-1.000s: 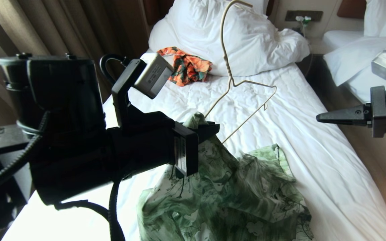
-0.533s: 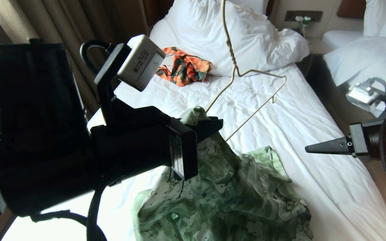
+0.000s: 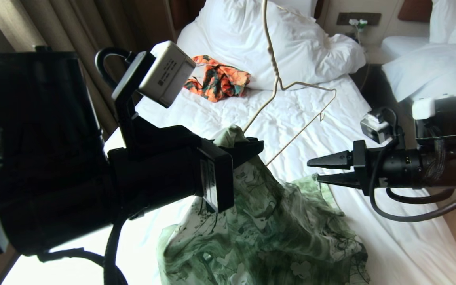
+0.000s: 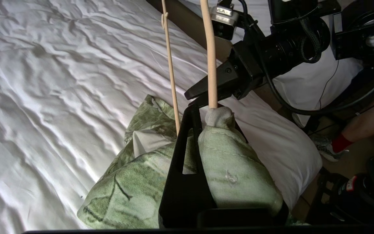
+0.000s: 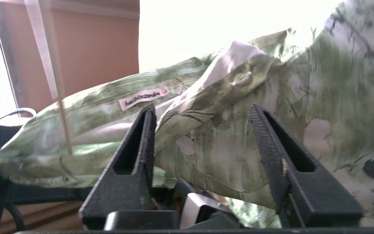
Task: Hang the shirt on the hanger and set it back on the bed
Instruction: Hook the other side of the shirt onto the hanger
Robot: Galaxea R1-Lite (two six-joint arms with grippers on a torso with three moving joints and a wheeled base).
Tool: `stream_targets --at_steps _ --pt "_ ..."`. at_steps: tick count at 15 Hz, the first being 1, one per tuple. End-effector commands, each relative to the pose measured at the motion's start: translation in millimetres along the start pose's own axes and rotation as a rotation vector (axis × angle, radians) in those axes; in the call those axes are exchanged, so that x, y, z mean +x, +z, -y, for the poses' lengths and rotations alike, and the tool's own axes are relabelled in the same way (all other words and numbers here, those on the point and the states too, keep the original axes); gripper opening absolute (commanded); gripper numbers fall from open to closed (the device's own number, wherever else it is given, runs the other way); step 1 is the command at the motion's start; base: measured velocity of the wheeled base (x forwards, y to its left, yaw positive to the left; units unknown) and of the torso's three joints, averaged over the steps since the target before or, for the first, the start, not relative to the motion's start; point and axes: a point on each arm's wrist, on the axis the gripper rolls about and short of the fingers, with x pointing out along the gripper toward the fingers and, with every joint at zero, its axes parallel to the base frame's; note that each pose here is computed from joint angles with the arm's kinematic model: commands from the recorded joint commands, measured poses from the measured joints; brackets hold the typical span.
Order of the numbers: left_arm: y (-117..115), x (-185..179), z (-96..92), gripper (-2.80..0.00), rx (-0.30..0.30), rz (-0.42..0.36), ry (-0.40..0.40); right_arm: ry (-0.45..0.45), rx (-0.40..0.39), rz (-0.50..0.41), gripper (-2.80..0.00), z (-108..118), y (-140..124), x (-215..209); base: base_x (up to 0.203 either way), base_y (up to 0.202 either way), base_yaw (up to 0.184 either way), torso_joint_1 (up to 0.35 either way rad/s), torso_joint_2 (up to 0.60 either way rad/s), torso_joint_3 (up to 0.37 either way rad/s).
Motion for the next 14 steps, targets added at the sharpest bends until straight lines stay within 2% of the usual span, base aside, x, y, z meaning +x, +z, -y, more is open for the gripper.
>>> stream_targets --at_steps 1,5,14 --pt "0.4 0.9 -0.5 -2.80 0.000 0.004 0.003 -0.031 0.080 -0.042 0.00 7.0 -6.4 20.9 0.000 0.000 0.000 0.000 0.00 0.000" --pt "0.9 0.4 -0.5 -2.80 -0.001 0.007 0.004 -0.057 0.160 -0.040 0.00 2.5 -12.1 33.7 0.000 0.000 0.000 0.000 0.00 0.000" --pt "1.8 -1.8 -1.2 -2.80 0.001 0.012 0.018 -0.030 0.174 -0.052 0.00 -7.0 -9.1 46.9 0.000 0.000 0.000 0.000 0.00 0.000"
